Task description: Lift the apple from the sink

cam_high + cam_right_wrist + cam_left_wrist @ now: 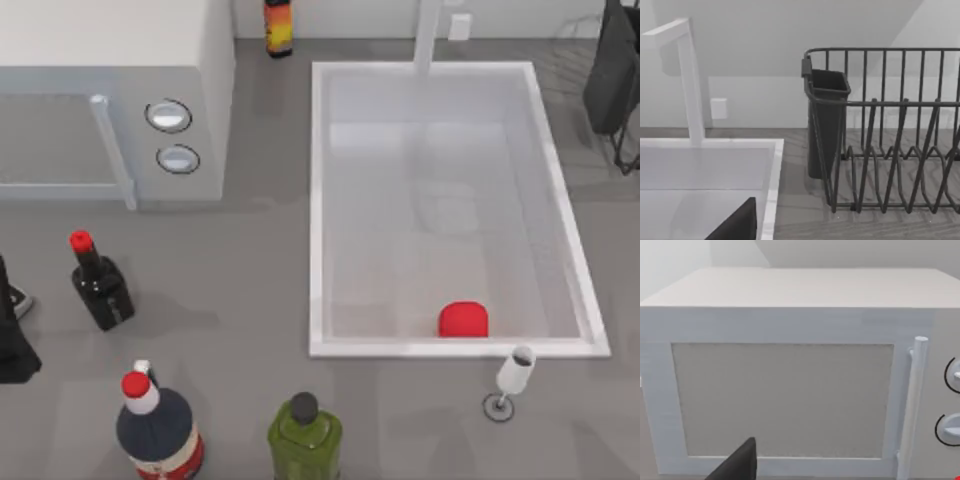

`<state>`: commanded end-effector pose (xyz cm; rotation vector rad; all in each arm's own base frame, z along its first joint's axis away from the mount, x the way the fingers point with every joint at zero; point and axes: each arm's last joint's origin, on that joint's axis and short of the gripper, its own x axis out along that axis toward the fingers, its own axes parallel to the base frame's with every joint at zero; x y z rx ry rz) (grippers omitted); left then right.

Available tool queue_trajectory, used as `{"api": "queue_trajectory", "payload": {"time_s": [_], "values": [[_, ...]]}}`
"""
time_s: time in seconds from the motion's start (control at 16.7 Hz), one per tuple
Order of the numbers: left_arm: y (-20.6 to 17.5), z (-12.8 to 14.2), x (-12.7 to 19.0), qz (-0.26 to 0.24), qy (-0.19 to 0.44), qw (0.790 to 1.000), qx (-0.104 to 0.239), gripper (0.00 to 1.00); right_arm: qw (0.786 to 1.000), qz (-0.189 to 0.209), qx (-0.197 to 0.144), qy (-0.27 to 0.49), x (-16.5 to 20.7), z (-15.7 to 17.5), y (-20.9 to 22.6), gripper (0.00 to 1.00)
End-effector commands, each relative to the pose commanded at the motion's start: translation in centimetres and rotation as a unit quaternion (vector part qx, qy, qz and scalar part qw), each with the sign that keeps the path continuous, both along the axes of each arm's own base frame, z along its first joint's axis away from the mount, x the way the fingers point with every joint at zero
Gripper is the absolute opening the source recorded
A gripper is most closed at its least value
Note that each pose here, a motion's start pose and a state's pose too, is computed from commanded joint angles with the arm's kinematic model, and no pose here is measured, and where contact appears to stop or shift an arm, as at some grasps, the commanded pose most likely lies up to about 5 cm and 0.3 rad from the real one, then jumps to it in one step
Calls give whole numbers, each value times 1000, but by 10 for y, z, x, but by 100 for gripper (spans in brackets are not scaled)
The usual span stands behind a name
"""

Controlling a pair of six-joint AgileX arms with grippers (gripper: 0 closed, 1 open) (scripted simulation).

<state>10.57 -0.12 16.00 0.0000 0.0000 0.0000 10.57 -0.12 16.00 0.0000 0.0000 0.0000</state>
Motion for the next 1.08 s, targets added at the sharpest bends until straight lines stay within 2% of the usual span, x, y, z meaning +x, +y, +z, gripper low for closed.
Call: {"api": "queue_trajectory", "payload": {"time_s": [0.36, 0.6, 0.84, 1.08], "values": [[0, 0, 0, 0, 0, 1000, 0, 100, 1000, 0, 0, 0, 0, 0, 0, 100], [0, 0, 0, 0, 0, 1000, 0, 100, 999, 14, 15, 37, 2, 18, 3, 100], [0, 0, 0, 0, 0, 1000, 0, 100, 989, 41, 43, 139, 17, 53, 12, 100], [0, 0, 0, 0, 0, 1000, 0, 100, 954, 63, 65, 286, 60, 87, 33, 100]]}}
